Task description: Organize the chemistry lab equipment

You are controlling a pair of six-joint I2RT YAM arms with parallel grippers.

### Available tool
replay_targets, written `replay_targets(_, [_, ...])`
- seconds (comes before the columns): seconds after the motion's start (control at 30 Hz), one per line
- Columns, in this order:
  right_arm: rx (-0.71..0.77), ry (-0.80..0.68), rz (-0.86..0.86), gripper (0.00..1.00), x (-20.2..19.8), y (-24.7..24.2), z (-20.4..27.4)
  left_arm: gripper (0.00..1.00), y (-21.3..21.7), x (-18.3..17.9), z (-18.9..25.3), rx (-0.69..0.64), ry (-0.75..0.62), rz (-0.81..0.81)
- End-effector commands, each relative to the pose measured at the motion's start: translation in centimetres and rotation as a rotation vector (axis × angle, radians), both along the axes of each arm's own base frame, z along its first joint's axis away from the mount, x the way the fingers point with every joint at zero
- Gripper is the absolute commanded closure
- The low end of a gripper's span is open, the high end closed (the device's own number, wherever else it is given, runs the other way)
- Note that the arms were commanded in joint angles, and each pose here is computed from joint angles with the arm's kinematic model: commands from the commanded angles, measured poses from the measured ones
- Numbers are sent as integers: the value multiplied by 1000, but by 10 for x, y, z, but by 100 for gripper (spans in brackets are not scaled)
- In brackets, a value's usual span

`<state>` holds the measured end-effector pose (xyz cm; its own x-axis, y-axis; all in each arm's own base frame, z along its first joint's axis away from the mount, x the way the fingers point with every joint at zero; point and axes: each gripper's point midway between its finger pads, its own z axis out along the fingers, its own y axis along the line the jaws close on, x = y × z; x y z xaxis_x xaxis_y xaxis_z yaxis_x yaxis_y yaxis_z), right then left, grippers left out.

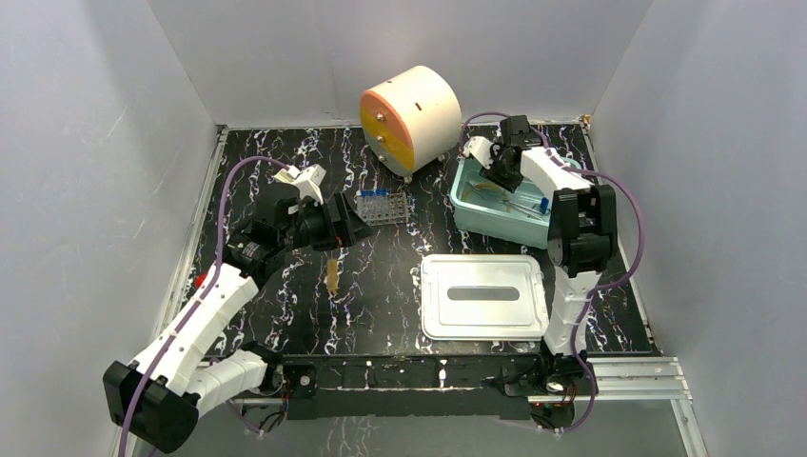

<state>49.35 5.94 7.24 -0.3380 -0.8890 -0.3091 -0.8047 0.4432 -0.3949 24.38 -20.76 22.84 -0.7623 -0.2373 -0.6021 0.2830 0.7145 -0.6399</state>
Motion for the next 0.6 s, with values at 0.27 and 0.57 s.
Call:
replay_targets(0.27, [289,-96,-220,44,-21,24,130,15,11,-1,11,49,-9,42])
replay_targets(0.57, [493,-78,-380,38,-65,68,201,15,53,1,-36,221,129,265])
